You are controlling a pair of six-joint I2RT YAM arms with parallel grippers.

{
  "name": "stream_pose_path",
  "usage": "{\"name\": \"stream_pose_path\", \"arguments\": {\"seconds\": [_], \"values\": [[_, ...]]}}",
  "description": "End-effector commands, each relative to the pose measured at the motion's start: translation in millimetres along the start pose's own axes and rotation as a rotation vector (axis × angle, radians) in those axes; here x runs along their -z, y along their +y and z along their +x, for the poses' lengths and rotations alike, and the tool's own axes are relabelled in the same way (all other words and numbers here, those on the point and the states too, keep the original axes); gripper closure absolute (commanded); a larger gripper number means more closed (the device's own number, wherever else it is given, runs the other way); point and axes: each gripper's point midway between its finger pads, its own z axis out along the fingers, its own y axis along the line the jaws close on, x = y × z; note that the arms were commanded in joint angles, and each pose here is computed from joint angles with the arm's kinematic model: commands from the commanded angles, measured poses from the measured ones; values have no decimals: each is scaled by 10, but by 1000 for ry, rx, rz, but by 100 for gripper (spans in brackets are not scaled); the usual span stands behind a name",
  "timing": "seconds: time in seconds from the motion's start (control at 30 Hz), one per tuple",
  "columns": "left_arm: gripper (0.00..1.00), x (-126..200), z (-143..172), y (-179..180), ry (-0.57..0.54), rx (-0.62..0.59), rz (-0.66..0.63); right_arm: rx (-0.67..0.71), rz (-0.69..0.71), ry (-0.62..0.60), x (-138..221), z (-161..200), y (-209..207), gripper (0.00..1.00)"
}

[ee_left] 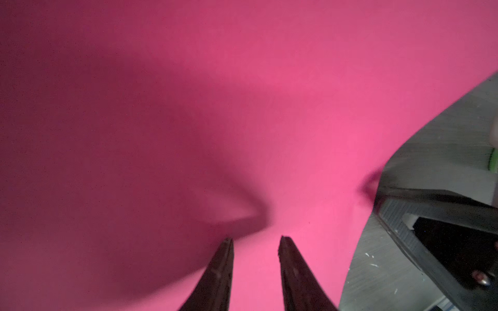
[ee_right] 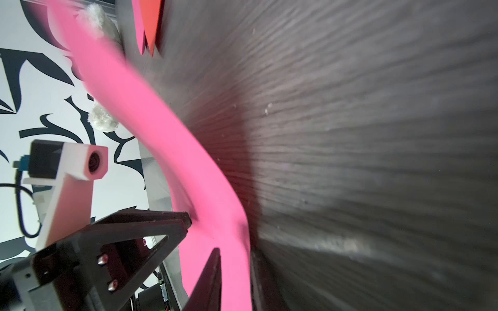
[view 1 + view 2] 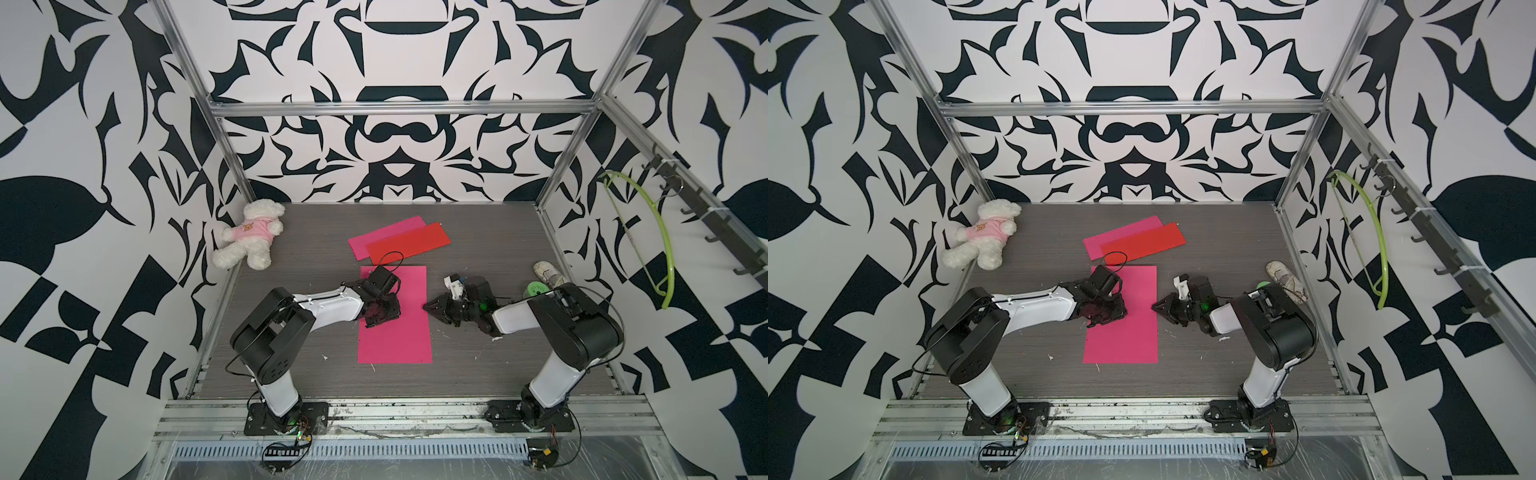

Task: Fold the rectangular paper in half along the long edge
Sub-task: Fold the paper at the center of the board.

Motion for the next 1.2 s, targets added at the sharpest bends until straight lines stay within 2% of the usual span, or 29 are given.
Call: {"name": "stream_pose_path", "arguments": {"seconds": [0.0, 0.27, 0.47, 0.63, 0.7, 0.83, 0.9, 0.97, 1.17], "values": [[66, -164, 353, 464, 119, 20, -155, -14, 10, 8, -50, 3, -45, 77], [66, -154, 361, 483, 117, 21, -158, 7, 37, 4, -90, -63, -66, 74], [66, -151, 361, 488, 114, 25, -158, 10, 58, 2, -45, -33, -98, 100], [63, -129, 348, 475, 109, 22, -156, 19, 76, 2, -33, -27, -117, 100], [59, -110, 338, 473, 102, 21, -158, 27, 78, 2, -24, -36, -103, 100], [29, 6, 265, 423, 57, 15, -142, 63, 104, 18, 8, -24, -109, 100], [20, 100, 212, 438, 22, 13, -154, 84, 132, 32, 44, -7, -144, 100], [16, 194, 162, 499, -7, 18, -183, 102, 152, 35, 103, -11, -169, 100], [16, 291, 138, 767, -19, 58, -244, 137, 168, 44, 235, -59, -149, 100]]}}
